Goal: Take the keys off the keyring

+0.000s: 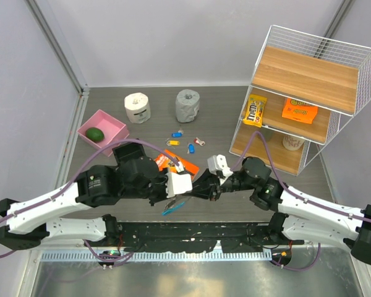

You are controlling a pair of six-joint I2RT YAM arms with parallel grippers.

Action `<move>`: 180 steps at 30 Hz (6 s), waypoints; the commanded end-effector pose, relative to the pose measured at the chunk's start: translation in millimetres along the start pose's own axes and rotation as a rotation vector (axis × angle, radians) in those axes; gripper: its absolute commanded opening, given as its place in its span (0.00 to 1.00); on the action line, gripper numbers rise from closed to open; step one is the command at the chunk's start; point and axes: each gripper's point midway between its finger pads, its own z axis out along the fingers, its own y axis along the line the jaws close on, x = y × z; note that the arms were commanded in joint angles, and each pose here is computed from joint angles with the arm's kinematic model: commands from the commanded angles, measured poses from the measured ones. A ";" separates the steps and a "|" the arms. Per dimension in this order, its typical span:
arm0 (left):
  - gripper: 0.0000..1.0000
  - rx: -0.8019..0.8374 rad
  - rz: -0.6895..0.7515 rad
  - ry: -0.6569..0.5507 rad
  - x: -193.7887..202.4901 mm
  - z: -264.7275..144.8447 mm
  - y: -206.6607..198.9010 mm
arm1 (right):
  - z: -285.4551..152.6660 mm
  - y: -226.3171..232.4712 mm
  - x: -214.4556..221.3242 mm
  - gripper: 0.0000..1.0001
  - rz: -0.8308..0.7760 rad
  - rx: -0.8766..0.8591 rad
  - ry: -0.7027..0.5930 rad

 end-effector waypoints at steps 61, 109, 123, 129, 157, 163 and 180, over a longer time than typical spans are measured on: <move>0.00 -0.105 -0.056 -0.124 -26.4 -5.2 18.0 | -37.6 14.0 -76.2 0.05 -0.144 0.119 -0.318; 0.00 -0.242 -0.002 -0.103 -25.8 -14.5 44.5 | -14.0 37.9 -51.8 0.05 0.134 -0.046 -0.222; 0.00 -0.283 -0.003 -0.157 -35.8 -25.8 51.5 | 4.9 49.5 -29.0 0.05 0.211 -0.083 -0.149; 0.00 -0.292 -0.010 -0.198 -40.9 -35.7 52.3 | 11.8 44.2 -16.7 0.05 0.236 -0.055 -0.100; 0.00 -0.187 0.047 -0.260 -43.6 -44.4 33.0 | 5.5 31.9 -18.9 0.55 0.022 -0.001 -0.056; 0.00 -0.159 0.073 -0.261 -46.8 -42.6 29.2 | -1.8 16.8 -17.2 0.55 -0.133 0.074 -0.038; 0.00 -0.145 0.132 -0.266 -36.8 -31.2 24.7 | -5.8 -24.9 -32.0 0.38 -0.246 0.289 -0.084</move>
